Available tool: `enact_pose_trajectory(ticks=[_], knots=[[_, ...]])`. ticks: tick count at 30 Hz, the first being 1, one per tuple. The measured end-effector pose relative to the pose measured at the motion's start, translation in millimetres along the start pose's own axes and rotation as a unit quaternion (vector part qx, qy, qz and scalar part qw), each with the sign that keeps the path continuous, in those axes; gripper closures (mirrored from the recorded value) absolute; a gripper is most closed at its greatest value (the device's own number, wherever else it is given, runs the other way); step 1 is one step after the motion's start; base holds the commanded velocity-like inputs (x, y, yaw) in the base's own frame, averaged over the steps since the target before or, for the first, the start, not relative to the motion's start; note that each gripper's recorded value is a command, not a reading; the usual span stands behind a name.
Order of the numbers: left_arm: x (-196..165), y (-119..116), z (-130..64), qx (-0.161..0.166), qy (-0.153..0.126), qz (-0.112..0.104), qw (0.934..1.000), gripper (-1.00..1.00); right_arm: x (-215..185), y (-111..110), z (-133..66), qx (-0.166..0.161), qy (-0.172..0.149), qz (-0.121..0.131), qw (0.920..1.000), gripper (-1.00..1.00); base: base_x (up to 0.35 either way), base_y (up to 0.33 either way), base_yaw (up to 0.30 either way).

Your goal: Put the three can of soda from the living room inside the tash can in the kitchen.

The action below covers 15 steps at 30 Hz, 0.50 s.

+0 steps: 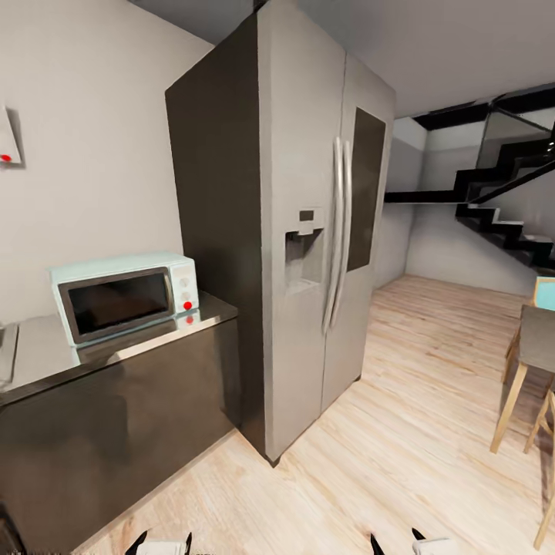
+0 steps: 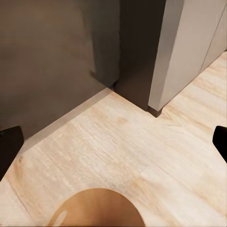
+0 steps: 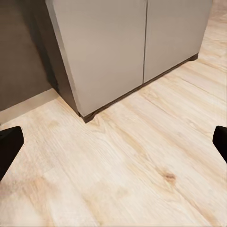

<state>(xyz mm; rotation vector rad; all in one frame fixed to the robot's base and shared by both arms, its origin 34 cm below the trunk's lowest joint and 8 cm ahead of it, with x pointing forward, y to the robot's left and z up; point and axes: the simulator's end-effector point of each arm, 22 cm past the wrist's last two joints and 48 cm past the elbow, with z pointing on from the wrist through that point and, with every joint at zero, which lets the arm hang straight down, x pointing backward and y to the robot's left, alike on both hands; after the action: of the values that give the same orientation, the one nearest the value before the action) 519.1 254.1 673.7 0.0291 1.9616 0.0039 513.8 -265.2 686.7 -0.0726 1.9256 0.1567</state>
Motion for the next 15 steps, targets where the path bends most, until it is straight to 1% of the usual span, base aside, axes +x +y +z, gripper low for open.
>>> enact_pose_trajectory(ticks=[12,15], knots=[[0.7,-0.2,0.0,0.0,0.001,0.0,1.0,-1.0,1.1,2.9,0.6,-0.002,0.002,0.001,1.0,-1.0,0.0,0.0,0.234],[1.6,-0.3,0.1,0.0,0.002,0.001,1.0,-1.0,2.2,7.9,1.5,-0.008,0.004,0.0,1.0,-1.0,0.0,0.0,0.219]])
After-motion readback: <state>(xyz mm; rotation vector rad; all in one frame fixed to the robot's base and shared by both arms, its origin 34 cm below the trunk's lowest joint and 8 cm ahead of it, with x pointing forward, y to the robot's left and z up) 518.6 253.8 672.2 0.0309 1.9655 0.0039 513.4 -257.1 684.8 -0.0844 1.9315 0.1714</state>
